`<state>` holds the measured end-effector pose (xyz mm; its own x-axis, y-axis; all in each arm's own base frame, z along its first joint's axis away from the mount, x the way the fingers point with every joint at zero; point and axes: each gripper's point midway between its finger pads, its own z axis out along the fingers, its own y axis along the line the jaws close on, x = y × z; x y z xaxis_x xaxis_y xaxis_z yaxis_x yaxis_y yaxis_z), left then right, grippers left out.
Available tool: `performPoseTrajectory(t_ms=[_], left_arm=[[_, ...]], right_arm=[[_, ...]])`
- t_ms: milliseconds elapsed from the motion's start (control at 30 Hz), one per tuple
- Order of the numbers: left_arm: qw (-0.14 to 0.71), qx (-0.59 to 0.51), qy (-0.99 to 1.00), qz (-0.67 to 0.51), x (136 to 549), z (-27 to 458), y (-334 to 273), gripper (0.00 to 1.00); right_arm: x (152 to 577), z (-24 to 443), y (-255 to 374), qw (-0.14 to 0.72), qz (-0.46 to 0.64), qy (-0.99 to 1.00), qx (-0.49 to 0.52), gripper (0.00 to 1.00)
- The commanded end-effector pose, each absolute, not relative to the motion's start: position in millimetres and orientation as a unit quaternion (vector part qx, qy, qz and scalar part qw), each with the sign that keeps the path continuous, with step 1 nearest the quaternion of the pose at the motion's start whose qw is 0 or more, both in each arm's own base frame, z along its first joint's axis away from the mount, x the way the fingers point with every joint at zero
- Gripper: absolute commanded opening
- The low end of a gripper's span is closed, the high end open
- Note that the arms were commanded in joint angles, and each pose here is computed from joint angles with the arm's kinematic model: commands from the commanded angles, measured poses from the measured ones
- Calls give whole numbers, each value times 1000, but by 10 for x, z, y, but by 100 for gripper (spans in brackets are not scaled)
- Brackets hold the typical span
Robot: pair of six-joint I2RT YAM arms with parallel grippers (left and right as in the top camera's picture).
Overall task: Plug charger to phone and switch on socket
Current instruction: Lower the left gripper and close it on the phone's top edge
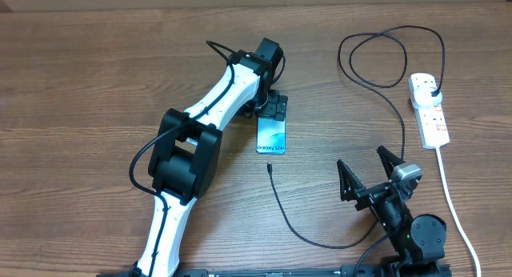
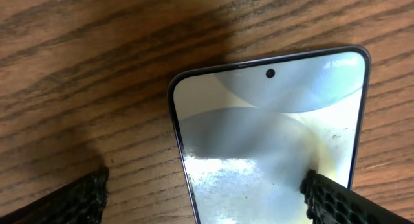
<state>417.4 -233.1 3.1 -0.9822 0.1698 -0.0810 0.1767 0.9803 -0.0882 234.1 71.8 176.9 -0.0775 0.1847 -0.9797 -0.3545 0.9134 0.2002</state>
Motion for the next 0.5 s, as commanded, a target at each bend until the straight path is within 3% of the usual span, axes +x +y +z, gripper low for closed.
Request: performPoseTrajectory(t_ms=[0,467], left_arm=[[-17,51,998,12,3947,-453,-2115,100],[-34,49,996,-61,3888,-394,-2426,100]], right_arm=[[2345,1748,712,678,196,705,-60,100],[2345,1748,712,678,196,705,-60,100]])
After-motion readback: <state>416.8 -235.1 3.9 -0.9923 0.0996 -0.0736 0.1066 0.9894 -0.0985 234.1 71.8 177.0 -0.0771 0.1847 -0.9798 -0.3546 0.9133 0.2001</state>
